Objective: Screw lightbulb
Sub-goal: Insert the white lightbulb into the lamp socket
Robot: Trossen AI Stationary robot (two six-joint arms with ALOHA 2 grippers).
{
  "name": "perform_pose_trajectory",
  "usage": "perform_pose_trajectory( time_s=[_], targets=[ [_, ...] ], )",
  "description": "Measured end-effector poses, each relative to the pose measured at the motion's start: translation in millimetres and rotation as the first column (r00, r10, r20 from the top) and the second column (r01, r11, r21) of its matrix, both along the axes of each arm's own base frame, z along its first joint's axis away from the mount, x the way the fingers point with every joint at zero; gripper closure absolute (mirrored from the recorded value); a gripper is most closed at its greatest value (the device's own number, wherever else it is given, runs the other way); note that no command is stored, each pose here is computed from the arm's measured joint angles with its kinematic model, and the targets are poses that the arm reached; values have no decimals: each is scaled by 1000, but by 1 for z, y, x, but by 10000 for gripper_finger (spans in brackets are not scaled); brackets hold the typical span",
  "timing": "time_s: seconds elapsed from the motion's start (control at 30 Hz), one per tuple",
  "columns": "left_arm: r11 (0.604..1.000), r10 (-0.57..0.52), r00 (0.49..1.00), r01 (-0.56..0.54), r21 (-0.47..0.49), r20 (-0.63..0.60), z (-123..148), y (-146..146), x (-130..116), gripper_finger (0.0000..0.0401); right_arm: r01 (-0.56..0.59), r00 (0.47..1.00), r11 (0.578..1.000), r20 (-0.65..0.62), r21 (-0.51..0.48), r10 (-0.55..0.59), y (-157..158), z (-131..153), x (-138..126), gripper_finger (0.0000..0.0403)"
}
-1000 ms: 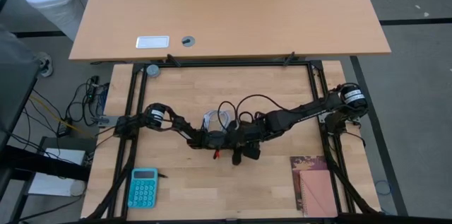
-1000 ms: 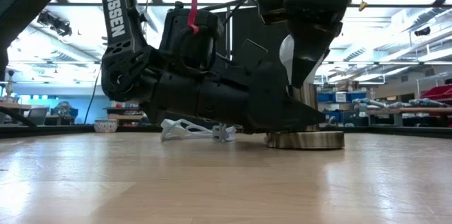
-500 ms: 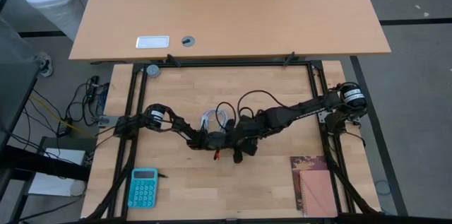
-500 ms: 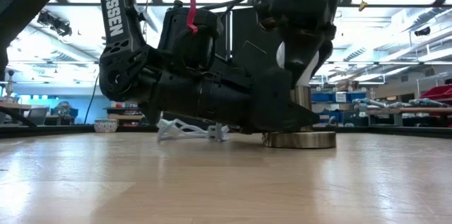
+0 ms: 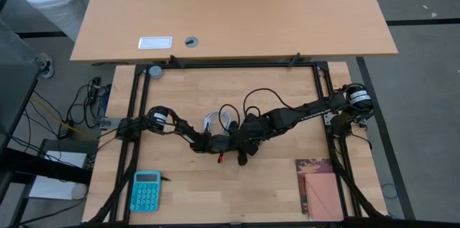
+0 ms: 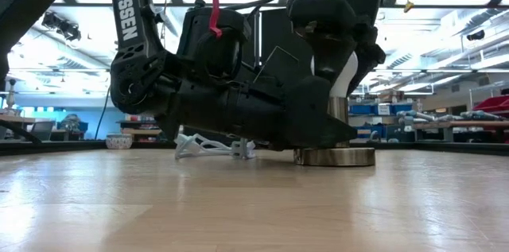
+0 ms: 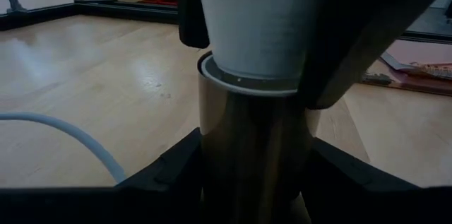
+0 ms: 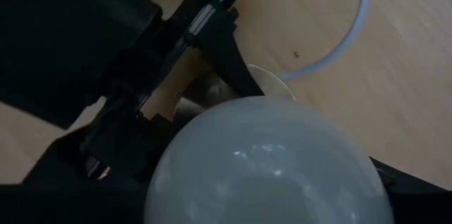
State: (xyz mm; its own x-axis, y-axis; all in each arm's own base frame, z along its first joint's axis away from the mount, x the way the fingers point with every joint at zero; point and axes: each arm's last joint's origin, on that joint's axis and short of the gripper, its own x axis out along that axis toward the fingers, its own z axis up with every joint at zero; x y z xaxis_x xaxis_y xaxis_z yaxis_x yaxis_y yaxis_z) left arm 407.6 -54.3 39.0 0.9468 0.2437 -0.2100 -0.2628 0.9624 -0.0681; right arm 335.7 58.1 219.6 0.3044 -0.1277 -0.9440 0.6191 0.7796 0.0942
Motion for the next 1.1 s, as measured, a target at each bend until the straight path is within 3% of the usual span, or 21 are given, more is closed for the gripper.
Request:
perform_pose_trajectory(
  time_s=[0.83,1.1],
  targets=[
    [999,32,999,-32,-18,7,0,-2,-1,203,273,961,956,19,105,-277,-13,0,2,151],
    [999,34,999,-33,-22,9,0,-2,-1,203,231,972,968,23,93,-234,-13,0,3,149]
  ],
)
